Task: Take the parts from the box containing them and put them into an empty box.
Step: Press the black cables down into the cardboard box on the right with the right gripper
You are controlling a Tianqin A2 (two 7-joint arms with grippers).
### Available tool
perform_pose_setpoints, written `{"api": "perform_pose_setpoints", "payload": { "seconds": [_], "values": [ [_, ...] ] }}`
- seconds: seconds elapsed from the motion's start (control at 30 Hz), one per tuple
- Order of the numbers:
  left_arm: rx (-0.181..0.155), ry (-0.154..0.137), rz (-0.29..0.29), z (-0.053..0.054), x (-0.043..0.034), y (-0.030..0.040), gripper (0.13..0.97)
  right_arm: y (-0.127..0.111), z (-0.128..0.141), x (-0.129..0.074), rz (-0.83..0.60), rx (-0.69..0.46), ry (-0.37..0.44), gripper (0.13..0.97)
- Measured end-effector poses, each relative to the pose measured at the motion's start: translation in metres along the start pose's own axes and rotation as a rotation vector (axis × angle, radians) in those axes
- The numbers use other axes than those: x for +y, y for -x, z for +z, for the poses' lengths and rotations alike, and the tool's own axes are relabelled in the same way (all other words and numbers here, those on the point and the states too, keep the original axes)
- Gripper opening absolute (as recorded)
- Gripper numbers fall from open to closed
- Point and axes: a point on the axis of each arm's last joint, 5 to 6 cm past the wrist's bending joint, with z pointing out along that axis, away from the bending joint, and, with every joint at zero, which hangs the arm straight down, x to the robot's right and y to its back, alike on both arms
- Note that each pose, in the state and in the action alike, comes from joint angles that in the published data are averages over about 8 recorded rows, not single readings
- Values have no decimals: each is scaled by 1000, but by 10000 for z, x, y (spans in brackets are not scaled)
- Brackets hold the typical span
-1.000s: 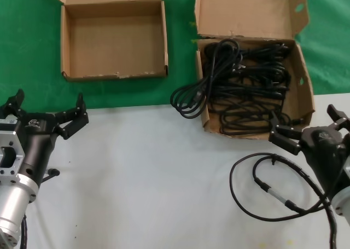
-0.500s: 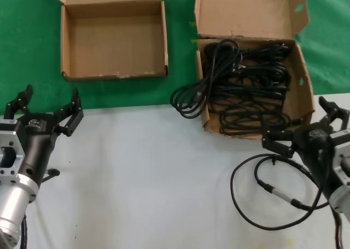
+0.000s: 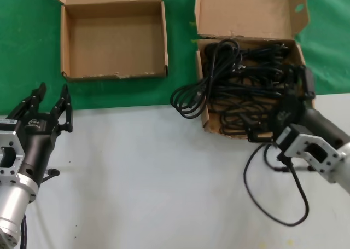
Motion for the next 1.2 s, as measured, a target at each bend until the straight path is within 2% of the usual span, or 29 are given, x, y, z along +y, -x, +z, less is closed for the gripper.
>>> {"api": "perform_pose_setpoints", "payload": {
  "seconds": [0.17,0.33,0.5,0.77,1.2],
  "values": [
    [0,0,0,0,0,0,342,-151,155,-120,-243,-37,-69,966],
    [0,0,0,0,0,0,278,-253,308,-242,-446,-77,-137,966],
    [0,0,0,0,0,0,214,-339,468,-343,-592,-127,-186,966],
    [0,0,0,0,0,0,151,-467,710,-446,-741,-200,-215,966],
    [0,0,0,0,0,0,145,-585,1124,-571,-886,-248,-222,962]
  ]
}}
